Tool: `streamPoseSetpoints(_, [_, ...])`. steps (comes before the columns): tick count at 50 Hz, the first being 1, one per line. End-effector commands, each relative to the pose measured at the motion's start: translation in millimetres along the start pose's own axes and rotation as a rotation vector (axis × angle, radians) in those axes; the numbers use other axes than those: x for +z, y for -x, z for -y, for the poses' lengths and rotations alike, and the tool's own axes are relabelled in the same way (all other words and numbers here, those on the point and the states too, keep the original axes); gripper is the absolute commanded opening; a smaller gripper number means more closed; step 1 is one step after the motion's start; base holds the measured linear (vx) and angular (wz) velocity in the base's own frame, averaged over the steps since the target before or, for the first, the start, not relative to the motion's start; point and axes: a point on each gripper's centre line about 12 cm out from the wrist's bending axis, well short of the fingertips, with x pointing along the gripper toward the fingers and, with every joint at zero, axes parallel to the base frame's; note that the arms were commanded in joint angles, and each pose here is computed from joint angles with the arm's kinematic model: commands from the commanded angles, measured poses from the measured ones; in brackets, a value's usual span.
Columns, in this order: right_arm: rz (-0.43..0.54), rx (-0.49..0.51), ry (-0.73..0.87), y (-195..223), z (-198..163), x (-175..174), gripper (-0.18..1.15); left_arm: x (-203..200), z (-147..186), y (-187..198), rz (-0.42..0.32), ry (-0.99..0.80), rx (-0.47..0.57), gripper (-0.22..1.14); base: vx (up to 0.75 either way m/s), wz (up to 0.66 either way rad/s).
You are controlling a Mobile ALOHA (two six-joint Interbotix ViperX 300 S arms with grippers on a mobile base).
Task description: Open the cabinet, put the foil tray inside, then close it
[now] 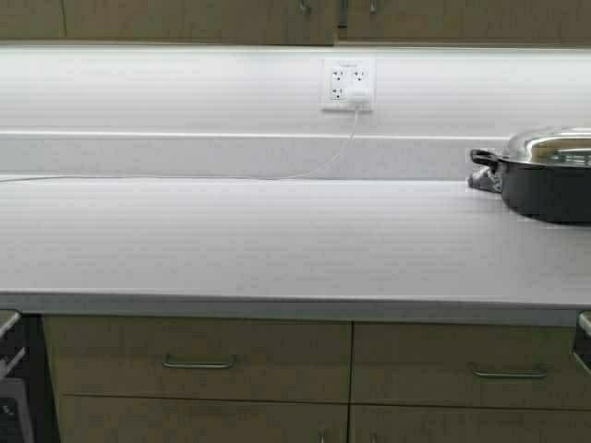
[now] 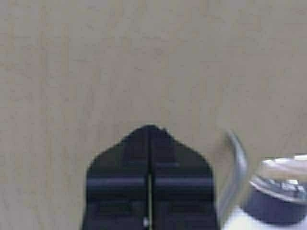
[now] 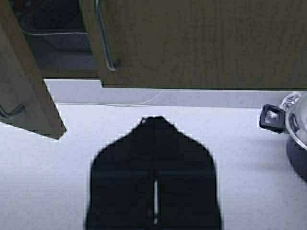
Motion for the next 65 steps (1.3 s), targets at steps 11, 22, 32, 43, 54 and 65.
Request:
streamPoseSetpoints(11, [0.021,0.020,0.008,7.3,-8.7,6.7,0.07,30.6,4.5,97.2,0.034,-0.096,0.006,0.05,0.12,-0.04])
streamPoseSetpoints(22, [0.005,0.020,0.007,8.6,-8.8,-0.5,0.07,11.0,2.7,116.7,-0.012,-0.110,0.011,0.05,0.11,0.02])
streamPoseSetpoints(32, [-0.007,0.015,0.007,10.8,-7.4,-6.0,0.07,-1.8,0.2,115.2,-0.039,-0.095,0.014,0.05,0.06,0.02])
streamPoseSetpoints(43, [-0.012,0.016,0.009,13.4,-7.6,-9.2,0.07,-11.1,-0.6,118.1,-0.040,-0.091,0.008,0.05,0.03,0.00])
streamPoseSetpoints(54, [-0.012,0.014,0.009,13.5,-7.1,-9.1,0.07,-15.1,-1.0,118.9,-0.041,-0.092,0.005,0.05,0.01,0.00])
streamPoseSetpoints(65, [-0.014,0.014,0.009,13.9,-7.4,-10.1,0.07,-12.4,-1.1,118.8,-0.033,-0.092,0.005,0.05,0.00,0.00])
